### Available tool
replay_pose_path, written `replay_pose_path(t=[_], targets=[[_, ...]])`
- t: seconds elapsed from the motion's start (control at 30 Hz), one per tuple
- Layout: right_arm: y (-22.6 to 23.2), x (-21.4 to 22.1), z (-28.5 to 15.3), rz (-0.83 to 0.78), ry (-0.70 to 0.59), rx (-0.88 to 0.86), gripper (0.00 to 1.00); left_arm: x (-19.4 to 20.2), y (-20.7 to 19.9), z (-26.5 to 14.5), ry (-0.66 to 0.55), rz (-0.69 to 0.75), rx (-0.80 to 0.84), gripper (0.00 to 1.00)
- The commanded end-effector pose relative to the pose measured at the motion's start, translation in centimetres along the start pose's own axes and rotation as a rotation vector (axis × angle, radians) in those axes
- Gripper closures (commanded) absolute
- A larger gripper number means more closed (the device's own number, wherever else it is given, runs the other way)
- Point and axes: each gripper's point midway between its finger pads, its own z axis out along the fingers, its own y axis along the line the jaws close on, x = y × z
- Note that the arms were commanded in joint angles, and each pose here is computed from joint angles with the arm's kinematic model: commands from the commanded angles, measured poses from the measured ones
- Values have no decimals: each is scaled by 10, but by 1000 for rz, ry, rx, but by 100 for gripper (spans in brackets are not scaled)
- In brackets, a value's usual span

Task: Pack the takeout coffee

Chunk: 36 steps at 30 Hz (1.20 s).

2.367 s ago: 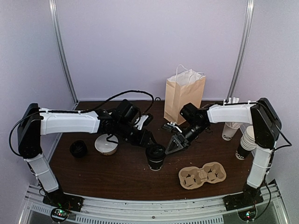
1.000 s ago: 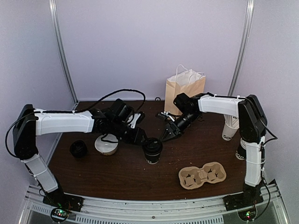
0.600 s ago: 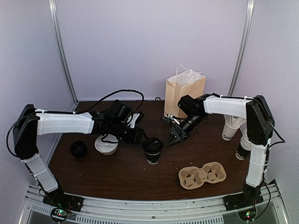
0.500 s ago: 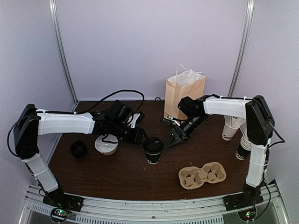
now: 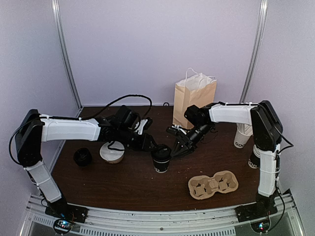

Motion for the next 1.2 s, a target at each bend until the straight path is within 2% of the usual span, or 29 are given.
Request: replay_pose_path(t=[0.0,0.23,0.47,0.63,0.77,0.9,1.0,1.17], targets=[[2,-8,3,-3,-10,-15,46,27,21,16,88,-36,-48,55],[-17,-7,9,47,0,45,45,28,23,18,96,-42,-50,55],[-92,15,13,106,82,431,48,36,32,20,113,-54,-72,56],[-118,36,23,146,162,518,49,39,36,20,122,-62,-85,56],[-105,25,18,124,142,490,50,36,36,19,118,-57,-90,55],[-50,-3,6,7,65,297,49,26,26,11,87,-20,-62,55],[-15,-16,-10,-74,20,222,45,13,10,-1,46,22,-16,54],[4,-21,-27,-131,6,194,40,-4,-12,-19,9,85,37,51]])
